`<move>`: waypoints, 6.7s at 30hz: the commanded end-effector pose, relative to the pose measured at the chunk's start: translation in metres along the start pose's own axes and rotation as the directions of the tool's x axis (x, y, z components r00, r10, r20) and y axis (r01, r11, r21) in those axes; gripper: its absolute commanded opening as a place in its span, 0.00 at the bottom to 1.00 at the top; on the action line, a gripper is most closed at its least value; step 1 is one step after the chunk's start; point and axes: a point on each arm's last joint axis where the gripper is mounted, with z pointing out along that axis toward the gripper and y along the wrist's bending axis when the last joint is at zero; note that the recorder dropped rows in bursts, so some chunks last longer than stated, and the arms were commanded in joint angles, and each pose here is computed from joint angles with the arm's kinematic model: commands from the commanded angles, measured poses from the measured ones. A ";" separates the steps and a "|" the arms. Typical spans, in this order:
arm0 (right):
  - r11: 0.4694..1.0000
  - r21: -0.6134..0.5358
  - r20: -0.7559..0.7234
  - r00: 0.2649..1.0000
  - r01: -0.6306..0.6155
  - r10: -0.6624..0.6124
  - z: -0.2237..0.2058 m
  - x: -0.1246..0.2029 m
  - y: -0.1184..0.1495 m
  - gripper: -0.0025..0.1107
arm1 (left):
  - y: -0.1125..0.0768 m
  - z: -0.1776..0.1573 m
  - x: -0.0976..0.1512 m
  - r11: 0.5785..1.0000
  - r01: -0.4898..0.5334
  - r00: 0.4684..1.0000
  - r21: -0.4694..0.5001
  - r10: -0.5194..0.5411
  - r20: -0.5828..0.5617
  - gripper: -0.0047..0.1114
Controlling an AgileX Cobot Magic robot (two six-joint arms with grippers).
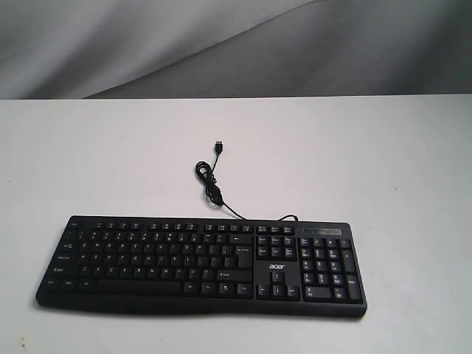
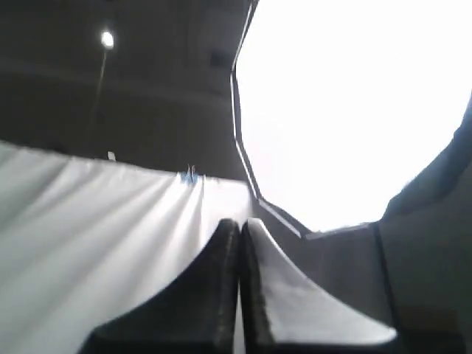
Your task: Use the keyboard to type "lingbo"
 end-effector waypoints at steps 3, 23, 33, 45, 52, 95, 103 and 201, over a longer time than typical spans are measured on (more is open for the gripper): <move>0.928 -0.092 0.109 0.922 -0.362 0.371 0.010 -0.024 0.003 0.02 | 0.000 0.000 0.001 1.000 0.006 1.000 0.001 -0.006 0.006 0.04; 0.899 -0.088 -0.909 0.404 -0.429 0.104 0.240 0.157 0.046 0.02 | 0.000 0.000 0.001 1.000 0.006 1.000 0.001 -0.006 0.006 0.04; 0.830 -0.489 -0.845 0.090 0.268 -0.527 0.202 0.302 0.060 0.02 | 0.000 0.000 0.001 1.000 0.006 1.000 0.001 -0.006 0.006 0.04; 0.254 -0.474 -0.766 0.253 -0.843 -0.591 0.172 0.253 0.245 0.02 | 0.000 0.000 0.001 1.000 0.006 1.000 0.001 -0.006 0.006 0.04; -0.060 -0.601 -0.503 0.435 -0.797 -0.747 0.098 0.203 0.342 0.02 | 0.000 0.000 0.001 1.000 0.006 1.000 0.001 -0.006 0.006 0.04; 0.004 -0.583 -0.445 0.315 -0.813 -0.839 0.041 0.239 0.353 0.02 | 0.000 0.000 0.001 1.000 0.006 1.000 0.001 -0.006 0.006 0.04; 0.008 -0.583 -0.443 0.310 -0.812 -0.842 0.037 0.243 0.354 0.02 | 0.000 0.000 0.001 1.000 0.006 1.000 0.001 -0.006 0.006 0.04; -0.040 -0.588 -0.469 0.381 -0.808 -0.797 0.033 0.221 0.390 0.02 | 0.000 0.000 0.001 1.000 0.006 1.000 0.001 -0.006 0.006 0.04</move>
